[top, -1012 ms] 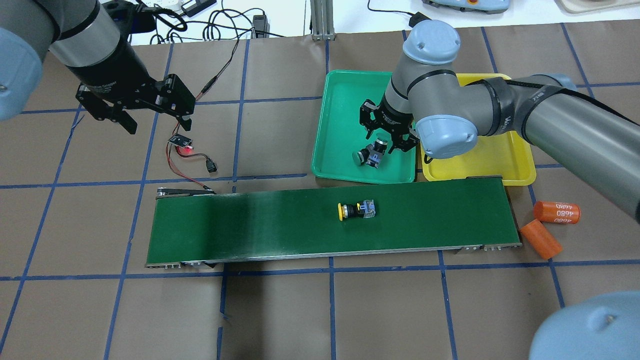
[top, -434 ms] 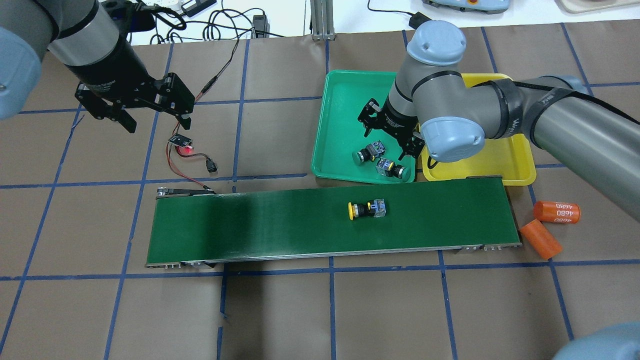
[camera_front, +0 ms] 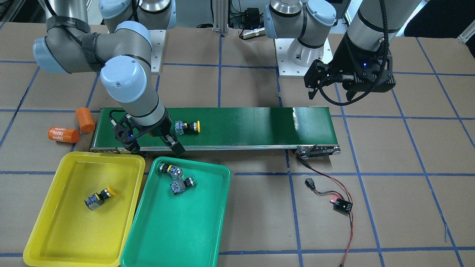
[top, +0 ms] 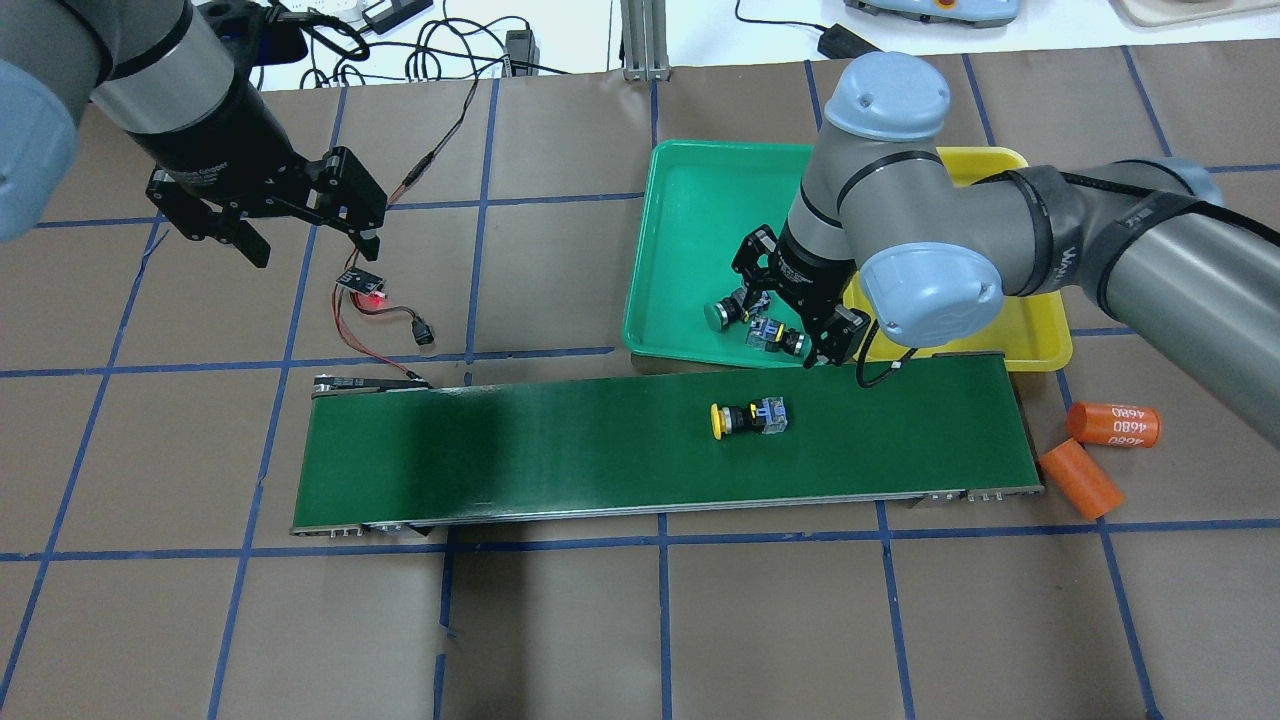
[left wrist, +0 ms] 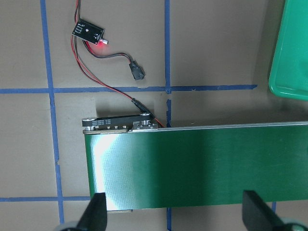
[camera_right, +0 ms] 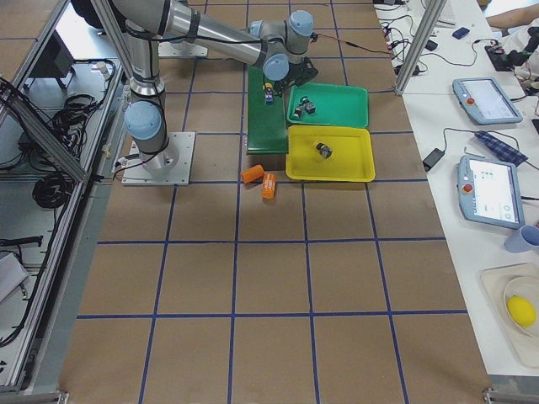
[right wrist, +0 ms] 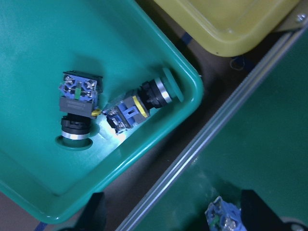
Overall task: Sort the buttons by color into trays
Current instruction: 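Move the right gripper down to the yellow-base button on the belt, then grasp the yellow-base button and lift it with the right gripper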
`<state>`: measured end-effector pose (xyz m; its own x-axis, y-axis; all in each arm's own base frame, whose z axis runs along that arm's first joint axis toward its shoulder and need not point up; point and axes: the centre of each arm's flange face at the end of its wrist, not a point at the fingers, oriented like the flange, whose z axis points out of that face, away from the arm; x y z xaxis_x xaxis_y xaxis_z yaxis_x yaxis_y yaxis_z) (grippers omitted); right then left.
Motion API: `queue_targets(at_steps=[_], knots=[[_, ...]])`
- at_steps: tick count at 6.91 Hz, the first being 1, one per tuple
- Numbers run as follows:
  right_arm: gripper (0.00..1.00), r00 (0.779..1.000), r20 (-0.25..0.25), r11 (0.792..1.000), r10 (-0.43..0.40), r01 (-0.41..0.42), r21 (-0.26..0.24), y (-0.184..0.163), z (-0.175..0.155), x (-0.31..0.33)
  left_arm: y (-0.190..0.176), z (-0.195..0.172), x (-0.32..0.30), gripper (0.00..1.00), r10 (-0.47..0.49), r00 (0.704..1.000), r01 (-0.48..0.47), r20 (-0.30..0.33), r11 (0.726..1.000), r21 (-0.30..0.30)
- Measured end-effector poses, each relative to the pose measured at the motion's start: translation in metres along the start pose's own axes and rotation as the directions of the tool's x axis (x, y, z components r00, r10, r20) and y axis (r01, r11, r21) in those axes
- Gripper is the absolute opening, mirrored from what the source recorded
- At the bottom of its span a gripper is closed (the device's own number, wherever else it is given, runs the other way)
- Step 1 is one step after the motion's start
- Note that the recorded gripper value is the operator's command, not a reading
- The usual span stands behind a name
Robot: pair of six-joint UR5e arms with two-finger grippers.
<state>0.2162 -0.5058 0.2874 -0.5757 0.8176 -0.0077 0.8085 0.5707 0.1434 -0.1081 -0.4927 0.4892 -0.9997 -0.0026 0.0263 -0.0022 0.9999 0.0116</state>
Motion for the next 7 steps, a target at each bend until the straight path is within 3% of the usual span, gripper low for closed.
queue_targets(at_steps=[2, 6, 7], knots=[[1.00, 0.993, -0.024, 0.993, 0.118, -0.119, -0.009, 0.016, 0.006, 0.032, -0.001, 0.001, 0.000, 1.00, 0.000, 1.000, 0.000, 0.000, 1.000, -0.001], [0.97, 0.985, -0.075, 0.987, 0.156, -0.158, -0.019, 0.020, 0.034, 0.049, -0.002, 0.001, 0.000, 1.00, 0.001, 1.000, -0.001, 0.000, 1.000, -0.001], [0.70, 0.983, -0.092, 0.987, 0.159, -0.162, -0.019, 0.017, 0.041, 0.049, -0.001, 0.001, 0.000, 1.00, 0.001, 1.000, -0.001, 0.000, 1.000, -0.001]])
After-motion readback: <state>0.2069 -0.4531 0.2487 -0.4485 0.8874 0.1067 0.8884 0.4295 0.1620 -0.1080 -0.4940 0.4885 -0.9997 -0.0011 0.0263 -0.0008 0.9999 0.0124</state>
